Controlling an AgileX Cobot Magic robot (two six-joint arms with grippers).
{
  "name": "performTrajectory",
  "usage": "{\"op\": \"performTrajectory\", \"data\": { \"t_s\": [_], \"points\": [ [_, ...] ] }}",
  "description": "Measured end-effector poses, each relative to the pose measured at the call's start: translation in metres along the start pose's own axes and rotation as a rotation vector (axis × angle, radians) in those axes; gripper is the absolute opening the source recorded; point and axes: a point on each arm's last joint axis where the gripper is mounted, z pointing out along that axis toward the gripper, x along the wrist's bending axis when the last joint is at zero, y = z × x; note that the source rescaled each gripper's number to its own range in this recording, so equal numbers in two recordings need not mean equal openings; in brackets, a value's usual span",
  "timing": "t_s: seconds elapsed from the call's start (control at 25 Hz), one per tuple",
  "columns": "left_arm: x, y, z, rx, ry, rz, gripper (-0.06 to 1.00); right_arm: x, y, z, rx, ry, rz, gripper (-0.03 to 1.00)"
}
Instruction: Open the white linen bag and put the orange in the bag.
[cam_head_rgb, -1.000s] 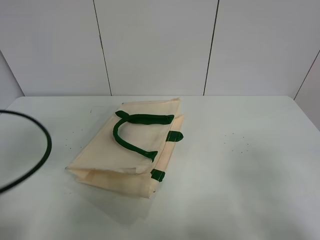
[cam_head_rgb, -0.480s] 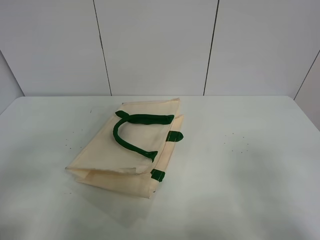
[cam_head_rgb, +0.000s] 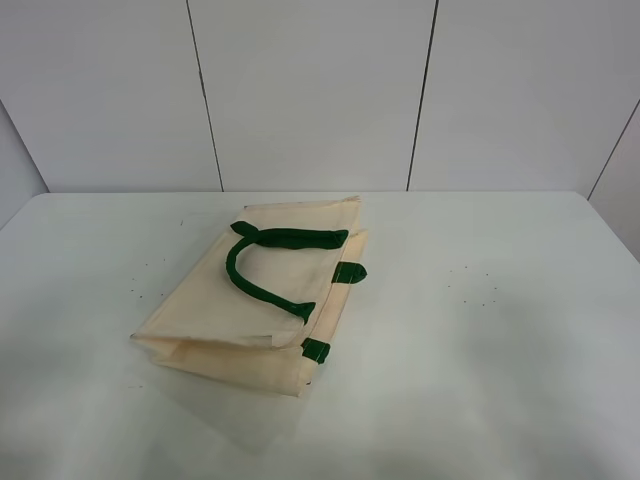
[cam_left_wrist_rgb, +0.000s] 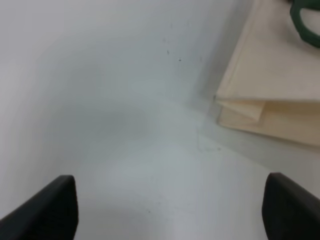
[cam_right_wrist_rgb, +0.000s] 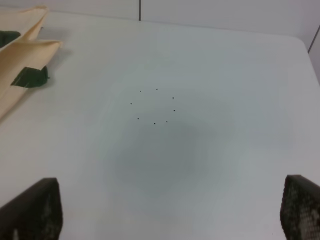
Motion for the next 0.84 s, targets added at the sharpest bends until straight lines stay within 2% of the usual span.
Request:
{"op": "performTrajectory", "data": {
  "t_s": [0.84],
  "points": [
    [0.0003, 0.0000, 0.0000, 0.000, 0.003, -0.001, 0.97, 0.0000, 0.0000, 0.0000, 0.000, 0.000, 0.000, 1.00]
  ]
}}
